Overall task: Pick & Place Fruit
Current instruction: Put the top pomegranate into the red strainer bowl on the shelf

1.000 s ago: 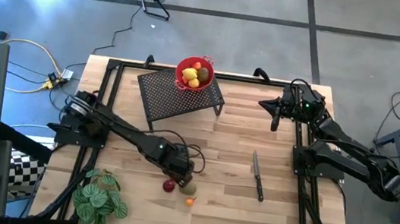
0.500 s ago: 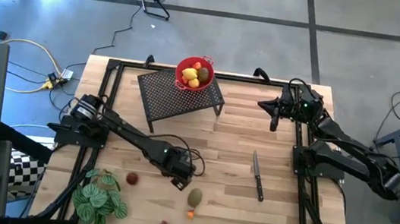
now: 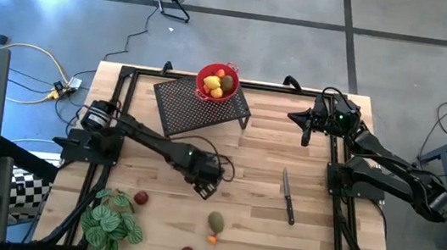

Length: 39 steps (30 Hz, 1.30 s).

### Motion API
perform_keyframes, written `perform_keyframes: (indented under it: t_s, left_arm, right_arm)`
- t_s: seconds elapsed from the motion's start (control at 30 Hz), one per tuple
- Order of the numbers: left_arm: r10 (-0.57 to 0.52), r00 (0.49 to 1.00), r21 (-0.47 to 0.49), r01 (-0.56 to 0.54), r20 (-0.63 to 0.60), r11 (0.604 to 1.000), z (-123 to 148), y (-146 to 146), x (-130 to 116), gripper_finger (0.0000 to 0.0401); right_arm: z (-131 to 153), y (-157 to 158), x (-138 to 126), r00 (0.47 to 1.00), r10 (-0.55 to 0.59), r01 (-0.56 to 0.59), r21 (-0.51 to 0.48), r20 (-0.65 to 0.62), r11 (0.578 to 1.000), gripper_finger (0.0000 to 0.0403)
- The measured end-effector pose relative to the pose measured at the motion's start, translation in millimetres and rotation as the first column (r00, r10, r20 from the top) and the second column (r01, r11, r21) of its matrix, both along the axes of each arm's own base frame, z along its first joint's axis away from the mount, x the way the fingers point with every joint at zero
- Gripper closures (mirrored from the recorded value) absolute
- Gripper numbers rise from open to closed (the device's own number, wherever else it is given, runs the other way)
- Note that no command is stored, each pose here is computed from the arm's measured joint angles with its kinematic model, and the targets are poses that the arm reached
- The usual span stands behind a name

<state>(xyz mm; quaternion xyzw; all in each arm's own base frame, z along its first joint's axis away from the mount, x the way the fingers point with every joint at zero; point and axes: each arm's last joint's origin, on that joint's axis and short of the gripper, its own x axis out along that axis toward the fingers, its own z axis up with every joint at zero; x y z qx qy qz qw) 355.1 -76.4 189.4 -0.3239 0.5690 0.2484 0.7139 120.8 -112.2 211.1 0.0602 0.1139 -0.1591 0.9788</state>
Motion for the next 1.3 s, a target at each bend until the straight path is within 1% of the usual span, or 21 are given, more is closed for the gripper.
perform_keyframes:
  t_s: [0.07, 0.17, 0.3, 0.37, 0.47, 0.57, 0.67, 0.77, 0.87, 0.93, 1.03, 1.2, 1.3]
  left_arm:
    - [-0.012, 1.000, -0.003, 0.012, 0.020, 1.000, 4.6, 6.5, 1.0, 0.0239]
    - [-0.019, 0.999, -0.036, 0.021, 0.043, 0.999, 13.9, 15.1, 0.2, 0.0274]
    - [-0.005, 0.995, -0.079, 0.013, 0.097, 0.997, 30.5, 22.7, -2.7, 0.0317]
    - [0.011, 0.990, -0.095, 0.003, 0.139, 0.995, 39.3, 22.7, -3.6, 0.0336]
    - [0.040, 0.985, -0.121, -0.019, 0.170, 0.993, 47.6, 21.6, -5.6, 0.0359]
    - [0.052, 0.984, -0.165, -0.024, 0.173, 0.986, 51.1, 17.6, -7.2, 0.0379]
    - [0.031, 0.986, -0.201, 0.003, 0.167, 0.980, 51.1, 12.5, -7.9, 0.0395]
    - [0.012, 0.987, -0.237, 0.027, 0.159, 0.971, 51.2, 9.1, -8.6, 0.0399]
    - [-0.014, 0.989, -0.292, 0.057, 0.148, 0.955, 51.8, 5.2, -9.8, 0.0398]
    - [-0.038, 0.990, -0.312, 0.080, 0.138, 0.947, 54.4, 1.4, -13.7, 0.0398]
    - [-0.091, 0.985, -0.308, 0.134, 0.150, 0.942, 56.5, -10.6, -17.4, 0.0398]
    - [-0.131, 0.978, -0.235, 0.168, 0.164, 0.957, 59.7, -30.3, -25.6, 0.0398]
    - [-0.149, 0.977, -0.231, 0.182, 0.153, 0.956, 66.1, -37.0, -35.0, 0.0398]
  right_arm:
    - [0.0, 0.0, 0.0, 1.000, 0.000, 0.000, 0.000, 0.000, 1.000, 0.0400]
    - [0.0, 0.0, 0.0, 1.000, 0.000, 0.000, 0.000, 0.000, 1.000, 0.0400]
    - [0.0, 0.0, -0.1, 1.000, 0.000, 0.000, 0.000, 0.000, 1.000, 0.0400]
    - [-0.1, 0.1, 0.0, 1.000, 0.001, -0.001, 0.001, -0.001, 1.000, 0.0400]
    - [-0.1, 0.1, -0.1, 1.000, 0.001, -0.001, 0.000, -0.001, 1.000, 0.0400]
    - [0.0, 0.0, -0.1, 1.000, 0.001, -0.001, -0.002, -0.001, 1.000, 0.0400]
    - [0.0, 0.0, -0.1, 1.000, 0.001, -0.001, -0.001, 0.000, 1.000, 0.0401]
    - [0.0, 0.1, 0.0, 1.000, 0.005, -0.005, 0.002, 0.001, 1.000, 0.0401]
    - [0.0, 0.7, 0.2, 1.000, 0.023, -0.023, 0.006, 0.004, 1.000, 0.0401]
    - [0.0, 0.8, 0.2, 1.000, 0.026, -0.026, 0.006, 0.005, 1.000, 0.0401]
    - [-0.1, 0.8, 0.2, 1.000, 0.026, -0.026, 0.008, 0.004, 1.000, 0.0401]
    - [-0.5, 0.9, 0.1, 1.000, 0.025, -0.025, 0.010, 0.001, 1.000, 0.0401]
    - [-0.4, 0.8, 0.1, 1.000, 0.024, -0.024, 0.010, 0.002, 1.000, 0.0401]
